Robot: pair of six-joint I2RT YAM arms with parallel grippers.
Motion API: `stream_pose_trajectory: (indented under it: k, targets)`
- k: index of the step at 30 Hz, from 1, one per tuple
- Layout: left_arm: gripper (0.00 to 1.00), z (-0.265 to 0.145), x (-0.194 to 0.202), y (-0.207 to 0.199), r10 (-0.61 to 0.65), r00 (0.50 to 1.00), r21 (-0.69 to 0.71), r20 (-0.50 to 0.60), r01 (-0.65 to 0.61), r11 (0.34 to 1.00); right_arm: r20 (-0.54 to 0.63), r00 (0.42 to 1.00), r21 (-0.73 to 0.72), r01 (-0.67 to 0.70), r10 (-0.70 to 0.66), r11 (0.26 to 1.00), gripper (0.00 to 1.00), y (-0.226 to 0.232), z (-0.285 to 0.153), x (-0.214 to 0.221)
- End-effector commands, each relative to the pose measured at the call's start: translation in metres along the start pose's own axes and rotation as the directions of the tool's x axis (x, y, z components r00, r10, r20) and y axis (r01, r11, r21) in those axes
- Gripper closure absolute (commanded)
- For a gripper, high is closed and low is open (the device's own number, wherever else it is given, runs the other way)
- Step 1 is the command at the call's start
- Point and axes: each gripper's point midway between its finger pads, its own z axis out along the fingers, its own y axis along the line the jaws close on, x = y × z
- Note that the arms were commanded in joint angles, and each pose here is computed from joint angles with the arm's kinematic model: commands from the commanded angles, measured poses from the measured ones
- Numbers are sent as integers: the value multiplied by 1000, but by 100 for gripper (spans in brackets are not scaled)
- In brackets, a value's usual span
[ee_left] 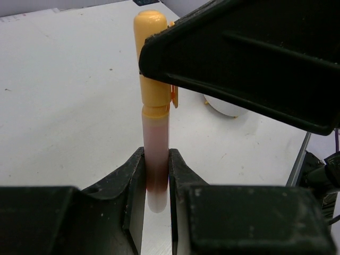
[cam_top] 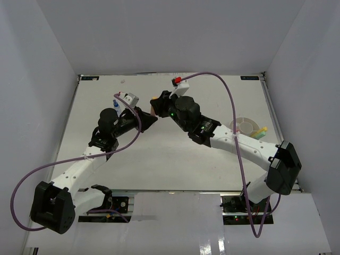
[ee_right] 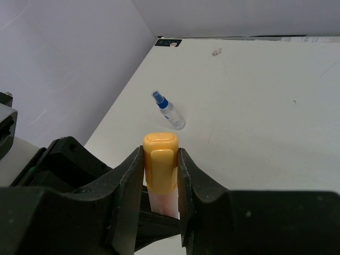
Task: Sort the stationery into containers
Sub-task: Close the pen cap on the pen.
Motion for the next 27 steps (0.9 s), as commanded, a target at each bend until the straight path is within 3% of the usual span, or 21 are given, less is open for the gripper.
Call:
stream_pose_trajectory:
  k: [1,10,16,27]
  targets:
    - [100,6,-67,-13,106,977,22,187,-112,993,-53,997,8,53,-52,999,92,-3,-7,18]
    - [100,14,-81,-13,161,965,25,206,-169,985,-181,969,-33,166,-169,986,92,-7,-10,46]
    - [100,14,-89,-17,204,953,35,225,-217,976,-282,941,-61,175,-185,983,92,-11,-23,67]
    - [100,8,-121,-43,237,903,110,360,-293,950,-478,862,-119,129,-170,985,92,-10,-45,112]
